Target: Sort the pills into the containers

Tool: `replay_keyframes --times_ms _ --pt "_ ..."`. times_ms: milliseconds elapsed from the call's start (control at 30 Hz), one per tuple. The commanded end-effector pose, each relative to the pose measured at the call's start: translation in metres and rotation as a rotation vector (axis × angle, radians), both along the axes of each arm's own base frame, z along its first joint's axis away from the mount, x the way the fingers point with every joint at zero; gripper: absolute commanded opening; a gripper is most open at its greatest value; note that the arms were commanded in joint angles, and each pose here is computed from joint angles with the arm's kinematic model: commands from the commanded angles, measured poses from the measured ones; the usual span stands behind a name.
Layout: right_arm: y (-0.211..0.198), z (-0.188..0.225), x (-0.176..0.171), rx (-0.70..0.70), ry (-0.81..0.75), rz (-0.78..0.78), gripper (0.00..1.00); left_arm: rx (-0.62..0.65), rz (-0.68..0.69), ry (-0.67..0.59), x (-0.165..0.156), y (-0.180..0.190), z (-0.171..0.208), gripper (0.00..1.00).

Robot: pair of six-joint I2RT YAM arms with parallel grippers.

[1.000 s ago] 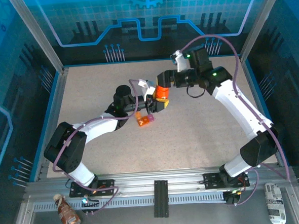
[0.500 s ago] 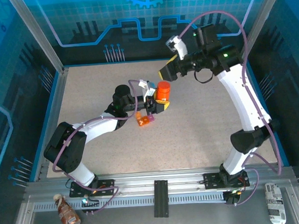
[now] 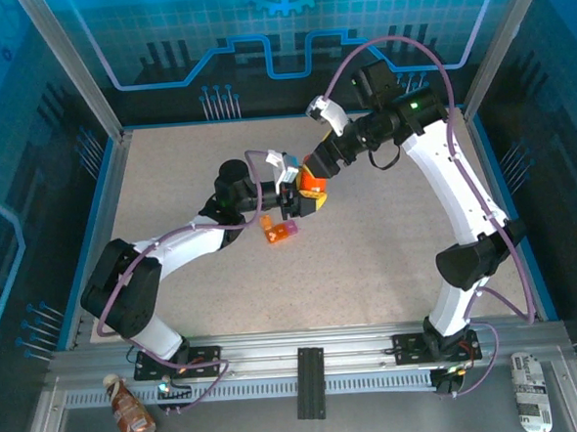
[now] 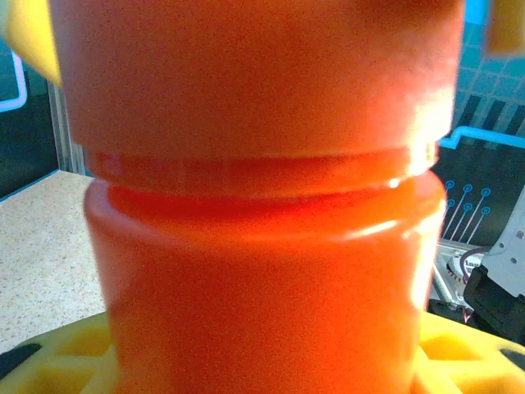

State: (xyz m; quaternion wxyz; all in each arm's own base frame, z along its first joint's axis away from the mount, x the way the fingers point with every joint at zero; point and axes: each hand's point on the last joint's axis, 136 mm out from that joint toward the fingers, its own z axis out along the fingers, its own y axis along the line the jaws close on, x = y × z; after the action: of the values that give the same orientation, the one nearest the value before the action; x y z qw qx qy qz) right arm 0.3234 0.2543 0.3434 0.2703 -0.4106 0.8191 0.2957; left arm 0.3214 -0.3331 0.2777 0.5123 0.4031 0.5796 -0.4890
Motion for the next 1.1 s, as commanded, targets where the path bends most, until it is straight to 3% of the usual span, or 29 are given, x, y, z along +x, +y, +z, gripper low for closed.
replay_keyframes --times_ms 0,300,500,667,767,933,1067 --pt "-0.006 -0.001 -0.008 -0.013 0.009 0.004 0.74 -0.032 -0.025 -0.101 -0.007 0.003 0.033 0.0" --pt "-0.006 -0.004 -0.008 0.0 0.036 -0.013 0.47 -0.036 -0.027 -0.101 -0.008 0.003 0.035 0.0" --pt "-0.003 -0.022 -0.008 -0.001 0.076 -0.105 0.4 -0.047 -0.014 -0.109 -0.006 0.004 0.038 0.0" --pt "-0.006 -0.046 0.007 -0.016 0.114 -0.373 0.4 -0.056 0.012 -0.12 -0.001 0.005 0.04 0.0" --pt "0.001 -0.056 0.012 0.048 0.142 -0.495 0.4 -0.059 0.018 -0.123 0.0 0.004 0.039 0.0" --pt "0.016 -0.058 0.011 0.063 0.141 -0.509 0.41 -0.055 0.022 -0.117 0.002 0.004 0.036 0.0" --pt "0.011 -0.043 0.017 0.058 0.111 -0.499 0.49 -0.049 0.022 -0.111 0.003 0.003 0.033 0.0"
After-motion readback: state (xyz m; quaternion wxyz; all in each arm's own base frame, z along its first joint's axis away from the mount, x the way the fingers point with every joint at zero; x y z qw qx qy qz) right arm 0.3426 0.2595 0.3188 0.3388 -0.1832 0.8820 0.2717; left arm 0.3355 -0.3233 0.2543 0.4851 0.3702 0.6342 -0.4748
